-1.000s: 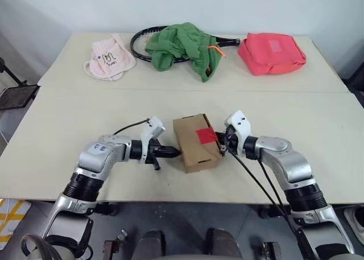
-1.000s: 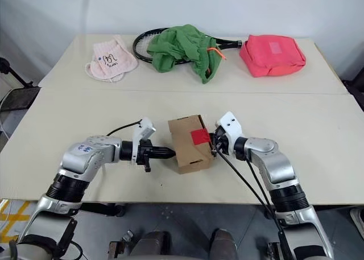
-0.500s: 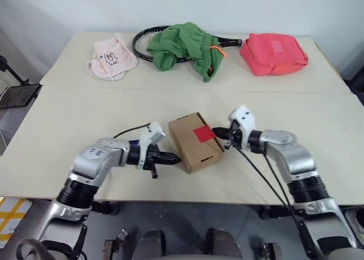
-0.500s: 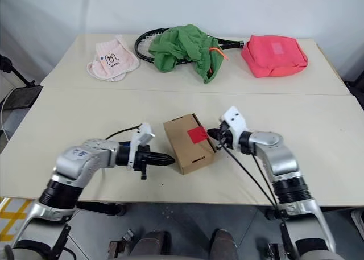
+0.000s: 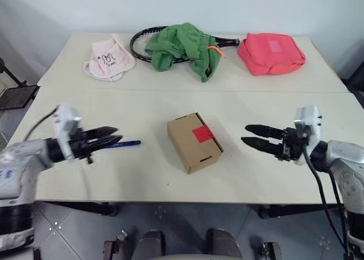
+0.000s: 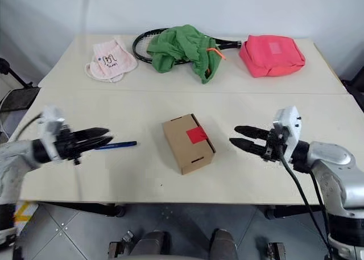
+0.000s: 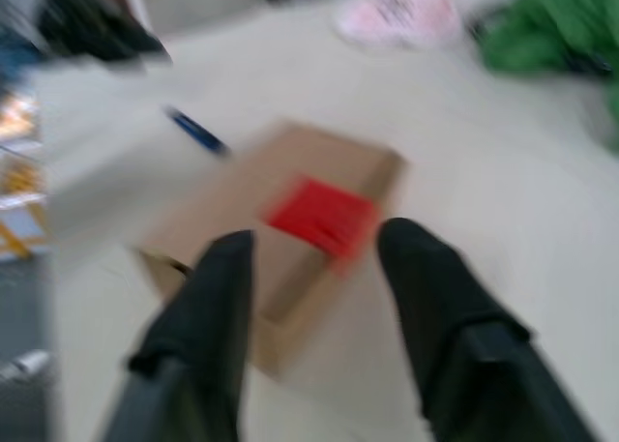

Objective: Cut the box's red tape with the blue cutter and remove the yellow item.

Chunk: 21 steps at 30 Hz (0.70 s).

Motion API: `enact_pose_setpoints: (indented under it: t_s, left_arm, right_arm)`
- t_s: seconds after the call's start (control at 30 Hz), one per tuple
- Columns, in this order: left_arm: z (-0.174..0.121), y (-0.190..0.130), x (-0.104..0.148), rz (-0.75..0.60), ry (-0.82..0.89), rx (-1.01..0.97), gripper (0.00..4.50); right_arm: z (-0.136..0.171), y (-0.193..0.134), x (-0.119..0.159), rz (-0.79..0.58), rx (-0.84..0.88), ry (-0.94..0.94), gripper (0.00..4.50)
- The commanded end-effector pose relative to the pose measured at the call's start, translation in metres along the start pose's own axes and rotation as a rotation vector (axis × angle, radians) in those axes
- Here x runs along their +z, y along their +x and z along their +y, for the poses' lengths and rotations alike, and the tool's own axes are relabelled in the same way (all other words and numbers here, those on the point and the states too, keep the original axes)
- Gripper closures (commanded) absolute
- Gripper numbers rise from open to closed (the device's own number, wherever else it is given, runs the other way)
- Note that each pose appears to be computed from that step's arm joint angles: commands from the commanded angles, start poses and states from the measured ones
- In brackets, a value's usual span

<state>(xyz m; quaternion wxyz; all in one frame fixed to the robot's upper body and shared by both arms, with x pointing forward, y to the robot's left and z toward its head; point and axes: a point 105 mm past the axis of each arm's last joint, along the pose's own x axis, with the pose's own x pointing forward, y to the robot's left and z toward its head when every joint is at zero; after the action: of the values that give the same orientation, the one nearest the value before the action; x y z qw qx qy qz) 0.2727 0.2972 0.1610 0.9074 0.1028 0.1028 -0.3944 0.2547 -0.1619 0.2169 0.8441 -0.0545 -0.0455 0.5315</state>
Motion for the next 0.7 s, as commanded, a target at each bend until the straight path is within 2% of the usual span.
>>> enact_pose_setpoints:
  t_s: [0.03,0.1,0.13,0.2,0.33,0.53,0.7]
  left_arm:
    - [0.028,-0.041,-0.012,0.037,0.086,0.137,1.37]
    - [0.041,-0.056,-0.024,0.088,0.122,0.201,0.75]
    - [0.045,-0.06,-0.028,0.113,0.123,0.21,0.36]
    - [0.051,-0.063,-0.031,0.117,0.102,0.21,0.03]
    - [0.051,-0.045,-0.024,0.12,0.152,0.118,0.03]
    - [0.038,0.009,-0.008,0.171,0.233,-0.126,0.03]
    - [0.042,0.048,-0.002,0.268,0.268,-0.159,0.03]
  right_arm:
    - [0.029,0.009,0.022,-0.067,0.082,-0.093,0.91]
    - [0.035,0.012,0.026,-0.091,0.085,-0.122,0.21]
    - [0.037,0.013,0.028,-0.108,0.079,-0.124,0.0]
    - [0.044,0.016,0.029,-0.127,0.083,-0.133,0.0]
    - [0.053,0.019,0.028,-0.131,0.092,-0.162,0.0]
    - [0.056,0.012,0.024,-0.094,0.08,-0.216,0.0]
    - [0.057,0.009,0.021,-0.069,0.069,-0.218,0.0]
